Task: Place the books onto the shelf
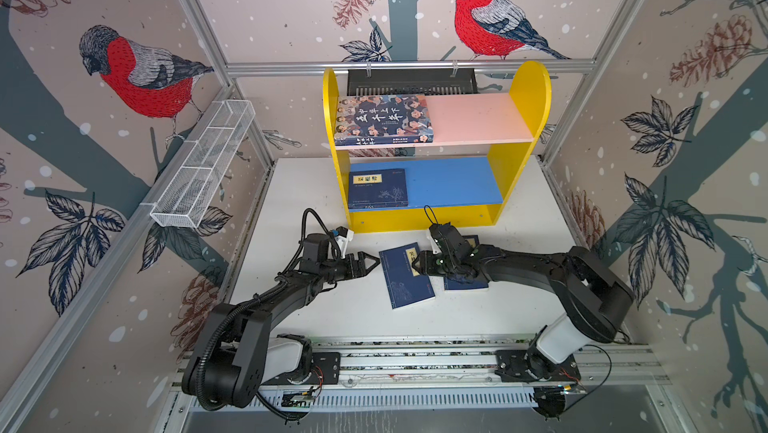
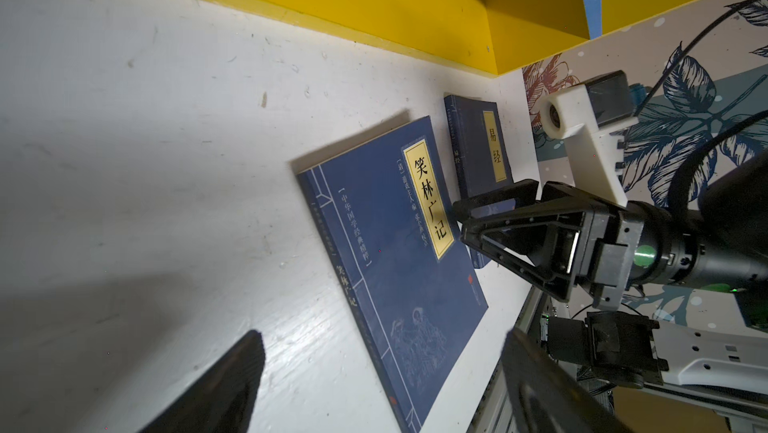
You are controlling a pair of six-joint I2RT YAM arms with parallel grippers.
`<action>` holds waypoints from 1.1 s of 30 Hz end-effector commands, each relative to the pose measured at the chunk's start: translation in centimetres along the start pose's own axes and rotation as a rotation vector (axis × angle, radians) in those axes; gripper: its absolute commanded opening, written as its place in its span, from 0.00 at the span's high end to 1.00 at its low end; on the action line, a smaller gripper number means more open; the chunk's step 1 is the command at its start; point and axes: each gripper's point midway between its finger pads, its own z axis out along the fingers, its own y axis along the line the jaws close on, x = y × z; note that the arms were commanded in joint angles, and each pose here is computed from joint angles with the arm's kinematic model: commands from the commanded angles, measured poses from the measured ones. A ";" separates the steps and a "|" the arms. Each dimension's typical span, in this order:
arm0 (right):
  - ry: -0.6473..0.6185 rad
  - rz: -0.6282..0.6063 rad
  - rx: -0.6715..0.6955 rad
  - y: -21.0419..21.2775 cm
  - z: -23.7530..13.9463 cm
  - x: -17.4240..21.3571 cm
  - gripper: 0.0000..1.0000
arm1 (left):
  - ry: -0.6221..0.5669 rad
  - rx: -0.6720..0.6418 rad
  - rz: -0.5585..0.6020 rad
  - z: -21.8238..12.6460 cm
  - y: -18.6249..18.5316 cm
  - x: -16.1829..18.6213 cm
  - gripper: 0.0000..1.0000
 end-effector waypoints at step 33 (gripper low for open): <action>0.089 0.118 -0.209 1.1 1.8 3.1 0.45 | 0.173 0.072 -0.149 3.0 1.3 3.6 0.11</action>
